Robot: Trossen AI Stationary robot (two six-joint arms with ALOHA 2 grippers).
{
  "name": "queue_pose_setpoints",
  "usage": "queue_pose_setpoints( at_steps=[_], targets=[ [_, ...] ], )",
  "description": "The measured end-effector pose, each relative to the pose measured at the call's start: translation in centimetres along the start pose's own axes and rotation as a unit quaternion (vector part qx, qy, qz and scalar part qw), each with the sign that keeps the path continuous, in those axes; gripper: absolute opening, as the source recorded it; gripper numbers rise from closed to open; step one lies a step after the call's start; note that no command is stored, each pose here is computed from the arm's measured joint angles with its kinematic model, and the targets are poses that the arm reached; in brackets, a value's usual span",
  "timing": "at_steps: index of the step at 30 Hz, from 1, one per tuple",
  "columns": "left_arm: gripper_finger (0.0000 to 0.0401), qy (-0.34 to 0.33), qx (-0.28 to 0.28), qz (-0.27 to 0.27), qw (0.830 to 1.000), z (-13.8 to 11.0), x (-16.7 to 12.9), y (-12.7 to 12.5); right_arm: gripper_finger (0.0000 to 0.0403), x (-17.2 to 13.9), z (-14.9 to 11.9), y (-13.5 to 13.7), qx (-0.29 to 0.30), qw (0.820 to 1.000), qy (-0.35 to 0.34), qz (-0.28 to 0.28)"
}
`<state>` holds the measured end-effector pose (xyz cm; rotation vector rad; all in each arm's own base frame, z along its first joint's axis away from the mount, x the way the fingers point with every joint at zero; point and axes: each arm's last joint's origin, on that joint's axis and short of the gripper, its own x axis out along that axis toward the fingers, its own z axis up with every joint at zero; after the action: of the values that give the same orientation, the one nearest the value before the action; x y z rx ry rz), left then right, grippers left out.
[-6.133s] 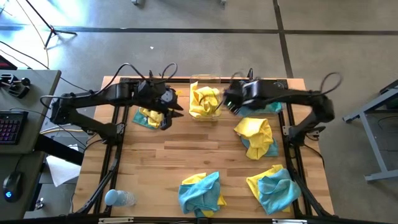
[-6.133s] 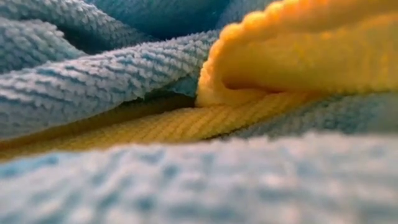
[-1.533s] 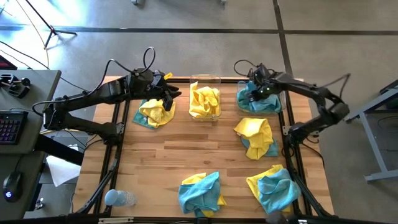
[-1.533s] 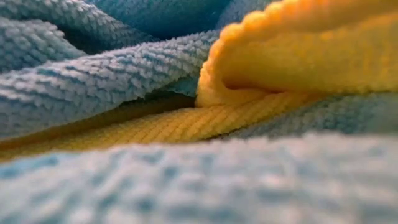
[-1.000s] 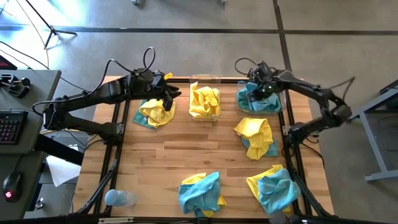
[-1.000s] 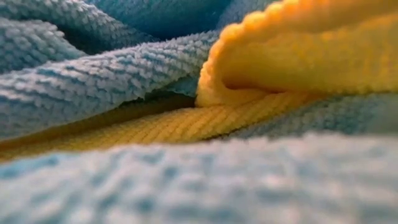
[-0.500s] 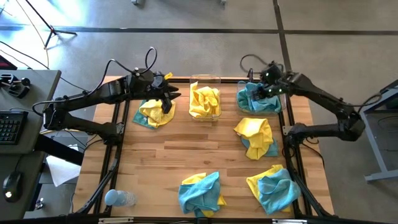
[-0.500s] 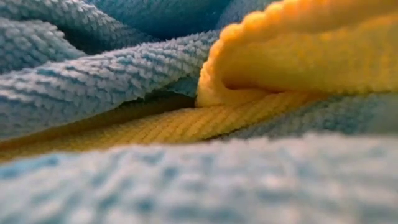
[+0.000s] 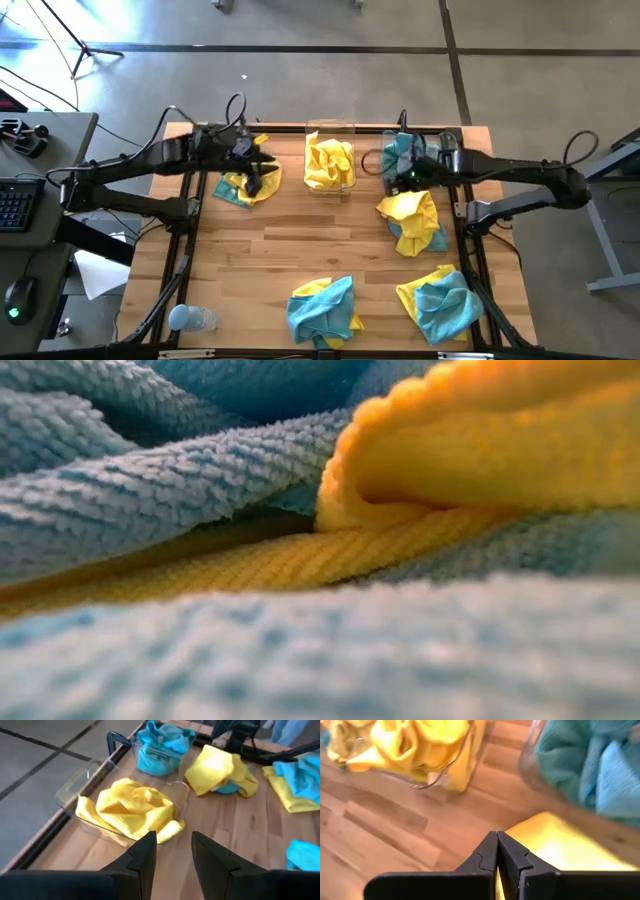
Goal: Sort microfiber towel by color & place in baskets
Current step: Put the yellow towel into the left transparent bin
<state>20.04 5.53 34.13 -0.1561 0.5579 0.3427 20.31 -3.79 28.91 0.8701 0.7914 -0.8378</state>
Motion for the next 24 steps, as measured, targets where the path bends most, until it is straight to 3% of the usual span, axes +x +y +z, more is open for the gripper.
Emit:
queue_pose_setpoints(
  at_steps=[7, 12, 18, 24],
  targets=[
    [0.0113, -0.029, -0.049, -0.020, 0.998, -4.7, -1.7, 0.0, 0.0001, -0.8, -3.5, 2.2, 0.023, 0.999, 0.015, 0.036],
    [0.0113, -0.048, -0.069, -0.036, 0.996, -6.3, -3.1, -0.1, 0.0000, -1.0, -5.7, 3.1, 0.030, 0.998, 0.045, 0.039],
    [0.0113, -0.069, -0.067, -0.050, 0.994, -6.4, -4.1, -0.3, 0.0000, -0.1, -8.5, 3.6, 0.029, 0.993, 0.115, -0.008],
    [0.0113, -0.066, -0.066, -0.058, 0.994, -6.4, -4.2, -0.3, 0.0000, 0.1, -10.4, 3.0, 0.032, 0.987, 0.133, -0.085]
  ],
)
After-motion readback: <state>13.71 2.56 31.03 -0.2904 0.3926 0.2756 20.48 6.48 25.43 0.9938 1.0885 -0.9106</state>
